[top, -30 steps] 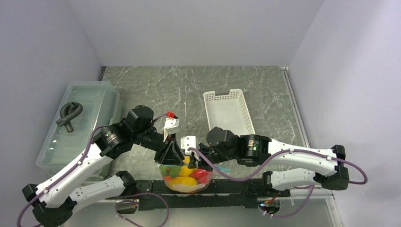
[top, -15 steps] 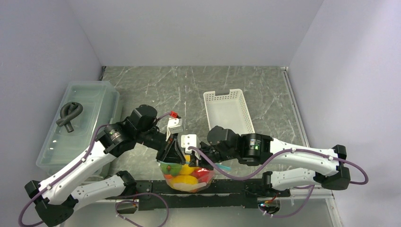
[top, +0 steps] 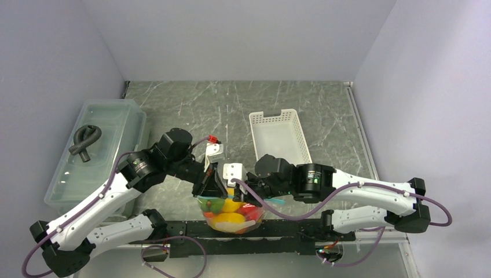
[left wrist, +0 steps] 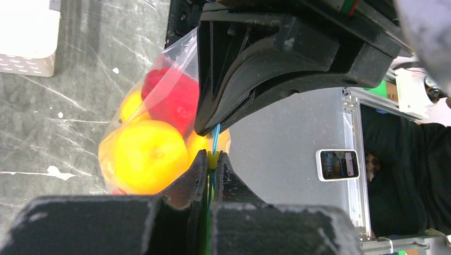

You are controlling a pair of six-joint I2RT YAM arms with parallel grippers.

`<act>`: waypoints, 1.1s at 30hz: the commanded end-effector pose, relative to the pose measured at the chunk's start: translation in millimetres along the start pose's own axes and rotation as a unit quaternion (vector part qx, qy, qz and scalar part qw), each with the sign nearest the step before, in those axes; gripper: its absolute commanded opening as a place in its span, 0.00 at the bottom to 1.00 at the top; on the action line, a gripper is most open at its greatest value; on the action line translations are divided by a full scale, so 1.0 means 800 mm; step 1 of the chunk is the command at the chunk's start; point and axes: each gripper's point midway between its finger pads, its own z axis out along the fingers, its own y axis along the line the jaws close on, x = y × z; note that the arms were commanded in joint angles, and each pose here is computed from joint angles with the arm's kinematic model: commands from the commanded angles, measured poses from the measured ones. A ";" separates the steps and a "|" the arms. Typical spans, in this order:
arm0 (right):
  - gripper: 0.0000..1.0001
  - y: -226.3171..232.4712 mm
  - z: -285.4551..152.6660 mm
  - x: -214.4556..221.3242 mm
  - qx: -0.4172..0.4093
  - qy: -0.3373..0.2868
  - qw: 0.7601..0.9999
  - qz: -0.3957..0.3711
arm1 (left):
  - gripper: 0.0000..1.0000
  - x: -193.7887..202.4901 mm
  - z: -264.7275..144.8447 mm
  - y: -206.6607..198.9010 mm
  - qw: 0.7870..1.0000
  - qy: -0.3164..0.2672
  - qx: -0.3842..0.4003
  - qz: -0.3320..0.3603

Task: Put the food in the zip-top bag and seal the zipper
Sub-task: Zip the zipper food storage bag at the center of the board.

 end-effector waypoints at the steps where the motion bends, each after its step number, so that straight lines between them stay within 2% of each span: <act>1: 0.00 -0.009 -0.035 -0.030 0.030 -0.045 0.999 -0.005 | 0.00 -0.008 -0.015 0.002 0.999 -0.006 -0.043 0.011; 12: 0.00 -0.009 -0.055 -0.010 0.048 -0.046 0.998 0.017 | 0.00 -0.019 -0.040 0.007 0.992 -0.056 -0.110 0.024; 19: 0.00 -0.010 -0.068 -0.001 0.059 -0.060 0.996 0.033 | 0.00 -0.025 -0.060 0.012 0.982 -0.099 -0.159 0.030; 33: 0.00 -0.013 -0.074 0.006 0.073 -0.065 0.994 0.046 | 0.00 -0.016 -0.091 0.025 0.961 -0.147 -0.235 0.017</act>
